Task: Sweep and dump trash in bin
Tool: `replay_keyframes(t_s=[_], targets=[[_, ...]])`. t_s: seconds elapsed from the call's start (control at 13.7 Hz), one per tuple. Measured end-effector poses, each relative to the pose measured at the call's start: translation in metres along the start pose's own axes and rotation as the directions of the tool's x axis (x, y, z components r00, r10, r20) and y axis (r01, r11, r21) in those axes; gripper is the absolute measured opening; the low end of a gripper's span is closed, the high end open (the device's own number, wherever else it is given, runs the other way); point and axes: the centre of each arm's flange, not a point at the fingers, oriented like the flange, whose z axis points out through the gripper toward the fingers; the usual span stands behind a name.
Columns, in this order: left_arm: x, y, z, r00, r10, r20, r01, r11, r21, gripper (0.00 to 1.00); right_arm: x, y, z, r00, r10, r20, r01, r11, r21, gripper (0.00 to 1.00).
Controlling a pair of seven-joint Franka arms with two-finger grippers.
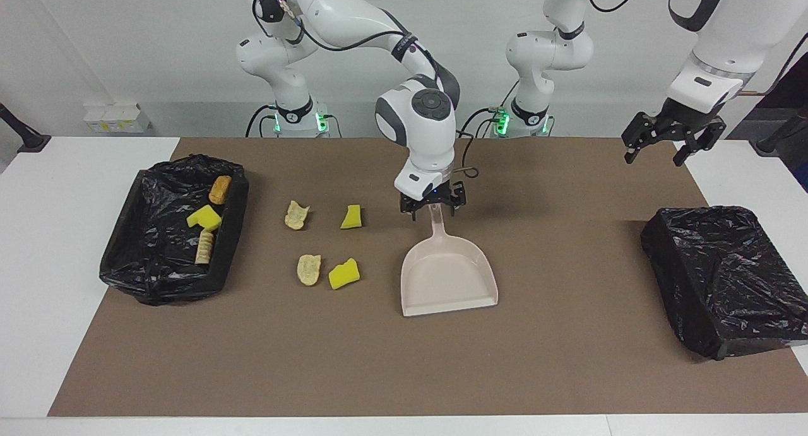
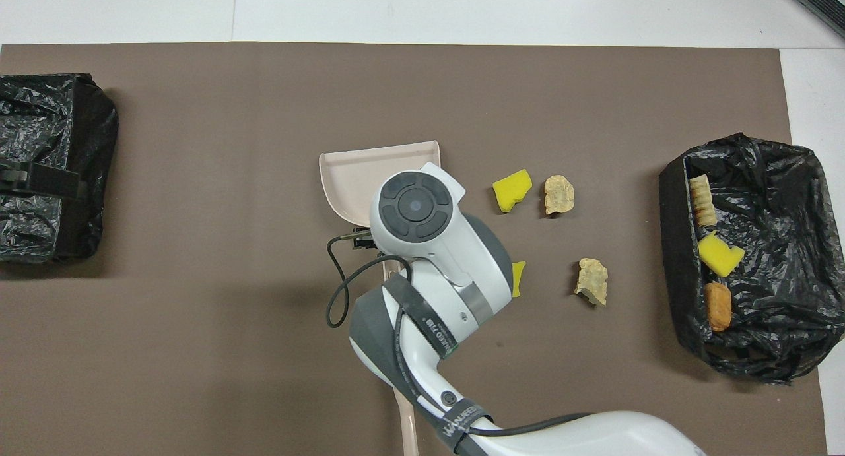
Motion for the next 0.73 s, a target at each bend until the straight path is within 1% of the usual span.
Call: replay_keyframes(t_s=[0.22, 0.36, 0.44, 0.51, 0.66, 0.73], targets=[[0.0, 0.0, 0.0, 1.0, 0.0, 0.0, 0.0, 1.0, 0.0, 1.0, 0.023, 0.075, -0.065, 1.0, -0.006, -0.02, 0.006, 1.0, -0.002, 1.0], [0.0, 0.0, 0.0, 1.0, 0.001, 0.0, -0.001, 1.0, 0.0, 1.0, 0.025, 0.115, -0.099, 1.0, -0.002, -0.013, 0.002, 1.0, -0.015, 1.0], [0.0, 0.0, 0.0, 1.0, 0.001, 0.0, -0.001, 1.0, 0.0, 1.0, 0.021, 0.122, -0.109, 1.0, 0.001, 0.004, -0.001, 1.0, -0.022, 1.0], [0.0, 0.0, 0.0, 1.0, 0.001, 0.0, -0.001, 1.0, 0.0, 1.0, 0.012, 0.121, -0.115, 0.999, -0.005, 0.033, 0.006, 1.0, -0.031, 1.0], [0.0, 0.0, 0.0, 1.0, 0.002, 0.0, -0.002, 1.0, 0.0, 1.0, -0.019, 0.103, -0.12, 0.993, -0.044, 0.113, 0.05, 0.997, -0.052, 1.0], [0.0, 0.001, 0.0, 1.0, 0.004, 0.0, -0.004, 1.0, 0.0, 1.0, -0.04, 0.087, -0.117, 0.988, -0.062, 0.143, 0.071, 0.996, -0.053, 1.0]])
